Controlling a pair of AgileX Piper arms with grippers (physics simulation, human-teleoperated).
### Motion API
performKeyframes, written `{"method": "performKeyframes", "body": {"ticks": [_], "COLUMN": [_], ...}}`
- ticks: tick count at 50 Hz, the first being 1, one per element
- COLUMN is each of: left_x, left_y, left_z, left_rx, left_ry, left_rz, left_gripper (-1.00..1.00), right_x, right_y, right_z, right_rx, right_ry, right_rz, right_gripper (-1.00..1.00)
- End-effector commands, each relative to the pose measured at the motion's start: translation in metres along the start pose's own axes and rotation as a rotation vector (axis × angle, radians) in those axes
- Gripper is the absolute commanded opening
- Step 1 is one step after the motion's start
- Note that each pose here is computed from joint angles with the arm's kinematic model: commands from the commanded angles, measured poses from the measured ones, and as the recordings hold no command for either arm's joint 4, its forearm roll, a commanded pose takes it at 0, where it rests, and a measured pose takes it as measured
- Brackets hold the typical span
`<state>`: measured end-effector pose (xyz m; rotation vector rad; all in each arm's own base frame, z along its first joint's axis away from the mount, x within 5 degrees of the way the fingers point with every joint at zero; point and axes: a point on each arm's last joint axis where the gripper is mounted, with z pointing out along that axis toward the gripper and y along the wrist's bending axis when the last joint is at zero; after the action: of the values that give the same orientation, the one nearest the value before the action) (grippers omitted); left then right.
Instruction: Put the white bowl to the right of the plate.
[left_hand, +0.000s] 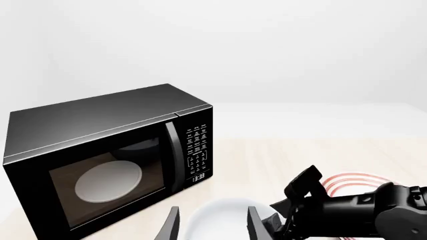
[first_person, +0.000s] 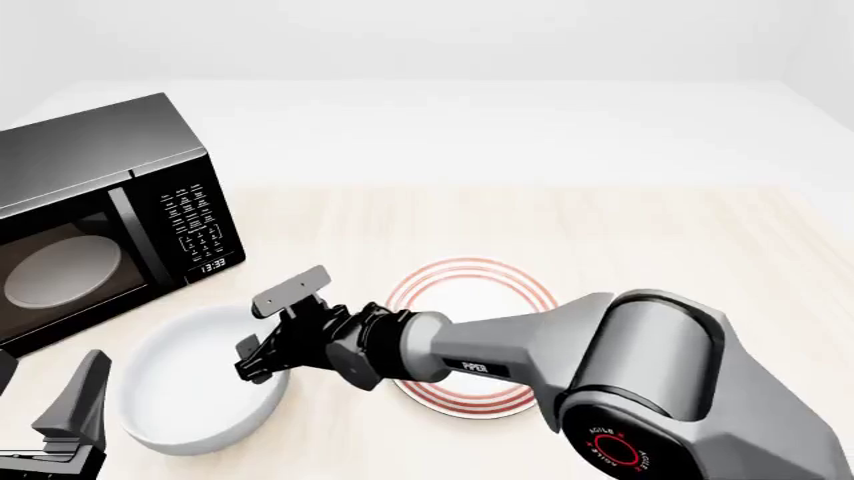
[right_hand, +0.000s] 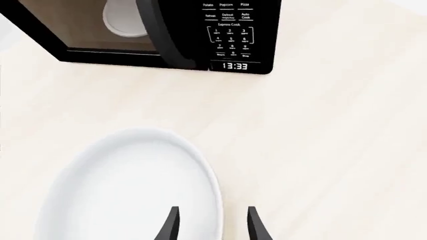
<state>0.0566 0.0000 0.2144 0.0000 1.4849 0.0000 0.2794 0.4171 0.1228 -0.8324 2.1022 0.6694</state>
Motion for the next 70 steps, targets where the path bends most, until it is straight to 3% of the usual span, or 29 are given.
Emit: {"method": "performKeyframes", "body": {"ticks": [1, 23, 24, 37, 54, 70], "left_x": [0.0, 0.0, 0.0, 0.0, 0.0, 0.0], "left_y": [0.0, 0.0, 0.0, 0.0, 0.0, 0.0], "left_z": [0.0, 0.0, 0.0, 0.0, 0.0, 0.0], "left_rx": [0.0, 0.0, 0.0, 0.0, 0.0, 0.0], "left_ry": [0.0, 0.0, 0.0, 0.0, 0.0, 0.0], "left_rz": [0.0, 0.0, 0.0, 0.0, 0.0, 0.0], "left_gripper": [1.0, 1.0, 1.0, 1.0, 1.0, 1.0], "right_x": [0.02, 0.029, 0.029, 0.022, -0.021, -0.036], "right_y": [-0.004, 0.0, 0.0, -0.005, -0.017, -0.035], "right_z": [0.011, 0.021, 0.02, 0.012, -0.049, -0.095], "right_rx": [0.007, 0.001, 0.001, 0.008, 0.027, 0.062], "right_ry": [0.041, 0.059, 0.057, 0.048, -0.048, -0.111], "right_rz": [-0.015, -0.017, -0.023, -0.03, -0.06, -0.059], "right_gripper": [1.0, 1.0, -1.0, -1.0, -1.0, -1.0]}}
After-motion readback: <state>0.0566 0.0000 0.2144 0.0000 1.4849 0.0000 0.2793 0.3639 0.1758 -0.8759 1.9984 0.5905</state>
